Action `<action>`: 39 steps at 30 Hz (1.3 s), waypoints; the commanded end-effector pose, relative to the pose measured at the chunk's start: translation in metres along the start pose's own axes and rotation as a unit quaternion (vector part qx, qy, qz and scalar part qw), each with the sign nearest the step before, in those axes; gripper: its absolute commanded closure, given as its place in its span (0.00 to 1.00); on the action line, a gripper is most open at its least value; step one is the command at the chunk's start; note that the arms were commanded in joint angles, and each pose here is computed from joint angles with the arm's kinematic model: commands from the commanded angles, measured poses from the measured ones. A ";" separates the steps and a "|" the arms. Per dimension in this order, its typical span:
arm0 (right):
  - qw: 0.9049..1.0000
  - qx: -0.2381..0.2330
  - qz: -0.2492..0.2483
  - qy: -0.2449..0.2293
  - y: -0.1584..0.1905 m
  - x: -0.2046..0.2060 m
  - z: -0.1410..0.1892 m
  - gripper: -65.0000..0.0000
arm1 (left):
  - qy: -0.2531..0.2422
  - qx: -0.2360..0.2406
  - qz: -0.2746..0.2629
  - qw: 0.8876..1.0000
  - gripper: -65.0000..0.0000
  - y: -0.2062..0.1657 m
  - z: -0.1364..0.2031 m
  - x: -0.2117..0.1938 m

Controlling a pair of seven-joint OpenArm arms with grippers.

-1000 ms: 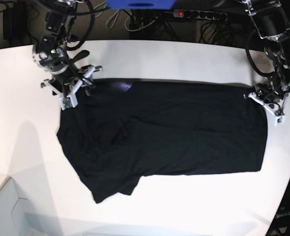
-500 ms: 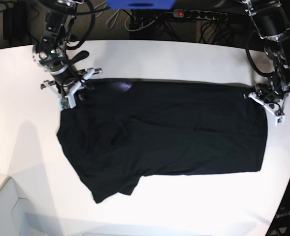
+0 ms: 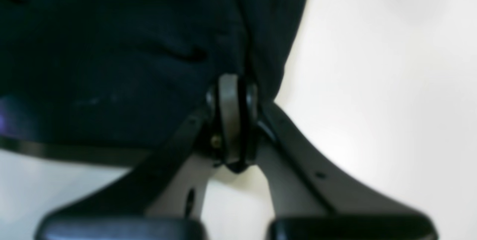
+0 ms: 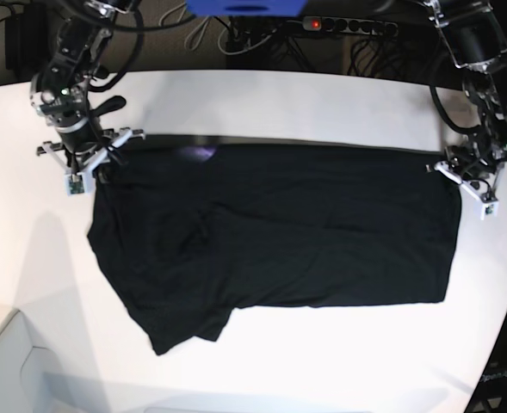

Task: Layout the t-shirt on the table in an organized manner, then fold the t-shirt properly
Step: 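Drag the folded shirt edge with both grippers away from the hem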

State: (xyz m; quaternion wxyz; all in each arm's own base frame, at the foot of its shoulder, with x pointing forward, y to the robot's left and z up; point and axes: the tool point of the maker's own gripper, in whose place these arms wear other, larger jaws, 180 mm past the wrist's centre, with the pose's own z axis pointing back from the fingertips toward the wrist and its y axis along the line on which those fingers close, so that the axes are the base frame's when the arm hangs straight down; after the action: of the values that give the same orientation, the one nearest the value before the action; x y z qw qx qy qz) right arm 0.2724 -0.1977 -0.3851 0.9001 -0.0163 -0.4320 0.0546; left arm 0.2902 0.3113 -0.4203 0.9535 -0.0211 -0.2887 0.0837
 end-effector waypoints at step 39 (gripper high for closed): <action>0.998 -0.013 0.061 0.000 -0.053 0.007 -0.003 1.00 | -0.084 0.049 0.023 0.995 1.00 0.051 0.029 0.042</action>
State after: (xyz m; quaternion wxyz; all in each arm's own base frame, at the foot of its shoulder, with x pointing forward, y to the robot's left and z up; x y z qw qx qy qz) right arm 0.2769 -0.2415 -0.3898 0.9034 -0.0403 -0.4141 0.1036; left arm 0.2914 0.3540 -0.3970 0.9330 0.0048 -0.3371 0.1255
